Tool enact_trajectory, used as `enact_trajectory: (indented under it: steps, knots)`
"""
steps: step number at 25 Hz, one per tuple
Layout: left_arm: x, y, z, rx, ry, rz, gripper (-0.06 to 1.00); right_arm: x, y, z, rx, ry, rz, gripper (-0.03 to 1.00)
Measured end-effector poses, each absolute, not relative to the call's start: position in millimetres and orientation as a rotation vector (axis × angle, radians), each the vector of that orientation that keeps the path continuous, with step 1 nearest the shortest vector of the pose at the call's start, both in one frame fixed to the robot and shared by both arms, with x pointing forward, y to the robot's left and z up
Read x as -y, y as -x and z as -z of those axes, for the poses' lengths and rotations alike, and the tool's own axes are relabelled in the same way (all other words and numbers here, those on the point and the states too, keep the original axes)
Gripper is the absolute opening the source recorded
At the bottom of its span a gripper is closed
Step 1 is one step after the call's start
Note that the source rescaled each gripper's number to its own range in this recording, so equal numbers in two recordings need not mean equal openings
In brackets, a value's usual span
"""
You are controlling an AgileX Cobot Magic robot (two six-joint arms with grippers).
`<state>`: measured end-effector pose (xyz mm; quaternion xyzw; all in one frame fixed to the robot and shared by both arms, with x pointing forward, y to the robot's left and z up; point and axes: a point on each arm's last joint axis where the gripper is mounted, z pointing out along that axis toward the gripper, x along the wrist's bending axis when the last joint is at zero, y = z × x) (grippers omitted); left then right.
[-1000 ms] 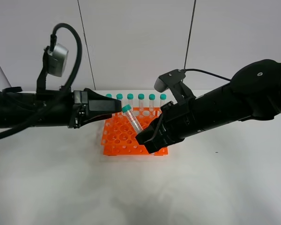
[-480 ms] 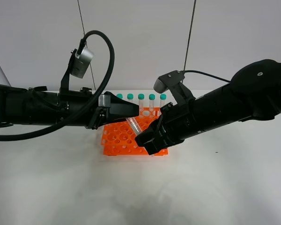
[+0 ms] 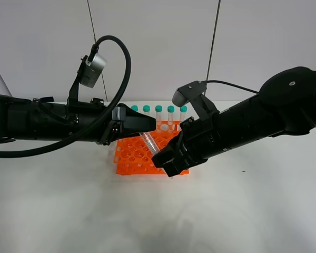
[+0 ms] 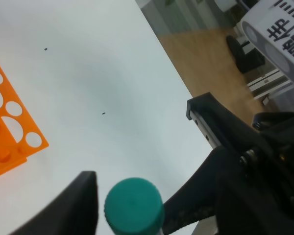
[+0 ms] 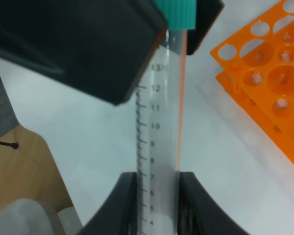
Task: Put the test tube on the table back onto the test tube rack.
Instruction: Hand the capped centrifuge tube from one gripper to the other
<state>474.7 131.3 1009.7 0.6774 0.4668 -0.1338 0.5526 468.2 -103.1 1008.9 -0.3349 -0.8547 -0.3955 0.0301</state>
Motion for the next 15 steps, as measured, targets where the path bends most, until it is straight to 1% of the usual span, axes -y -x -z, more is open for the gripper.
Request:
enact_trajectory:
  steps: [1,3,4,6,8,11,12,14,15]
  knots:
    - [-131.3,-474.7,-1009.7,-1.104,-1.602,0.316,0.68,103.1,-468.2,-1008.9,2.635,1.032,1.219,0.01]
    - [-131.3,-474.8,-1009.7,-1.105,-1.602,0.316,0.53,103.1,-468.2,-1008.9,2.635,1.032,1.219,0.01]
    - [-131.4,-474.9,-1009.6,-1.105,-1.602,0.315,0.43,103.2,-468.0,-1009.2,2.635,1.032,1.221,0.01]
    - [-131.5,-475.1,-1009.4,-1.108,-1.602,0.311,0.3,103.2,-468.1,-1009.5,2.634,1.033,1.223,0.01]
    - [-131.7,-475.3,-1009.3,-1.11,-1.603,0.308,0.23,103.3,-468.1,-1009.8,2.635,1.034,1.225,0.01]
    - [-131.7,-475.3,-1009.3,-1.111,-1.602,0.309,0.19,103.3,-468.1,-1009.8,2.635,1.034,1.225,0.01]
    - [-131.7,-475.3,-1009.3,-1.111,-1.602,0.309,0.16,103.3,-468.1,-1009.8,2.635,1.034,1.225,0.01]
    - [-131.8,-475.5,-1009.2,-1.113,-1.601,0.306,0.01,103.3,-468.1,-1009.9,2.634,1.035,1.226,0.01]
    - [-131.7,-475.7,-1009.5,-1.113,-1.6,0.306,0.0,103.3,-468.1,-1009.9,2.634,1.035,1.226,0.01]
